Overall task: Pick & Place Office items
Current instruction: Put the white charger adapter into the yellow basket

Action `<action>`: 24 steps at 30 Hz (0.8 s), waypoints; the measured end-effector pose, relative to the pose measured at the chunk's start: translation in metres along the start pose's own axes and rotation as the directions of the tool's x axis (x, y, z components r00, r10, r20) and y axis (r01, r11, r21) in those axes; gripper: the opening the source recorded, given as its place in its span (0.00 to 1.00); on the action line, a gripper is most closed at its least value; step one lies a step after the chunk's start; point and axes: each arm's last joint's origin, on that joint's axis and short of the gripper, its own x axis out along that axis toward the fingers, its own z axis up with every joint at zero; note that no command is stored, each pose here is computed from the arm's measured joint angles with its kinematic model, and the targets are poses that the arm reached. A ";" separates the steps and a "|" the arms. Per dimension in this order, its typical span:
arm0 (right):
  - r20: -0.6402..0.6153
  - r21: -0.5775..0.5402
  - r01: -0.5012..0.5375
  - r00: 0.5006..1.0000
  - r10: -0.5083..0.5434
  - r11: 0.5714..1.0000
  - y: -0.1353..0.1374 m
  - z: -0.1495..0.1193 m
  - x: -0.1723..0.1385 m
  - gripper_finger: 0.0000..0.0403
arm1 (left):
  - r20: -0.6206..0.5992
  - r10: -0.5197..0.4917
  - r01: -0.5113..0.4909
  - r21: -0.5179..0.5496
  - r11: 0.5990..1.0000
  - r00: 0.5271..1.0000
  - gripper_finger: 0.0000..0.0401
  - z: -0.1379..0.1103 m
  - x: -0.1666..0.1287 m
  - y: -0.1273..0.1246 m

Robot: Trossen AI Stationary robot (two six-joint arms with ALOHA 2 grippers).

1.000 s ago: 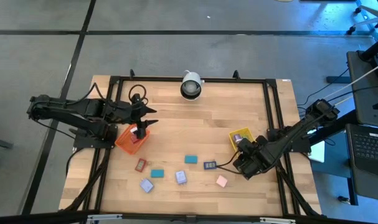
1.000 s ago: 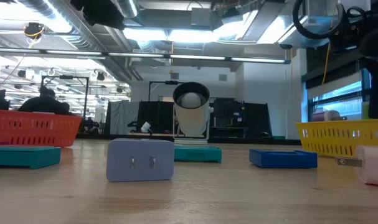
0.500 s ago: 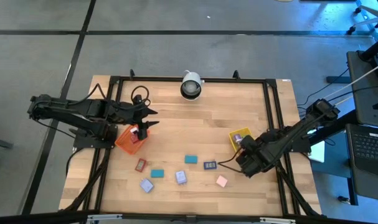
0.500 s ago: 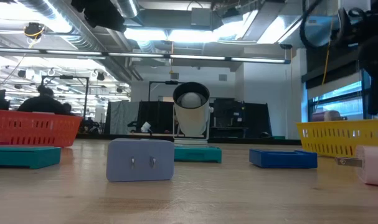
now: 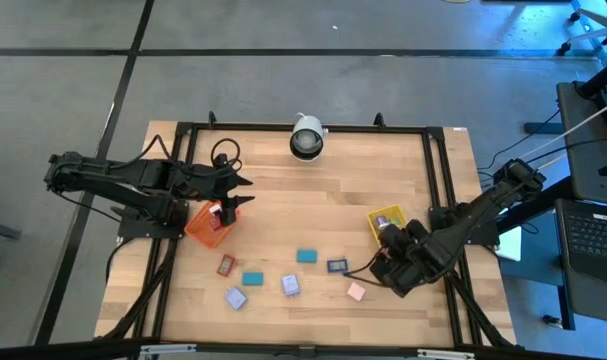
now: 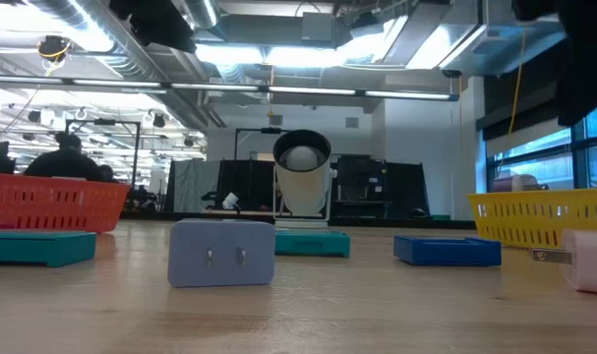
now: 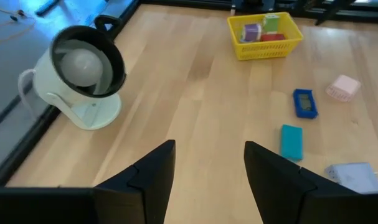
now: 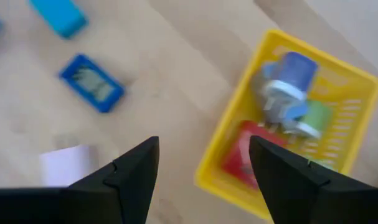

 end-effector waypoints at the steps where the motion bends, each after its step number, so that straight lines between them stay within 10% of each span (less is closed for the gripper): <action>1: -0.003 0.005 -0.029 1.000 0.029 1.000 0.003 0.000 -0.002 0.62 | 0.000 -0.007 0.007 -0.008 1.000 1.000 0.47 0.000 0.000 0.000; 8: -0.072 -0.011 -0.316 0.947 0.314 0.949 0.040 0.002 -0.011 0.62 | 0.008 -0.009 0.009 -0.063 0.998 1.000 0.48 0.001 0.000 0.000; 24: -0.198 -0.257 -0.116 0.978 0.066 0.959 0.103 -0.027 0.046 0.62 | -0.002 -0.007 0.007 -0.107 0.994 1.000 0.48 0.002 0.009 -0.004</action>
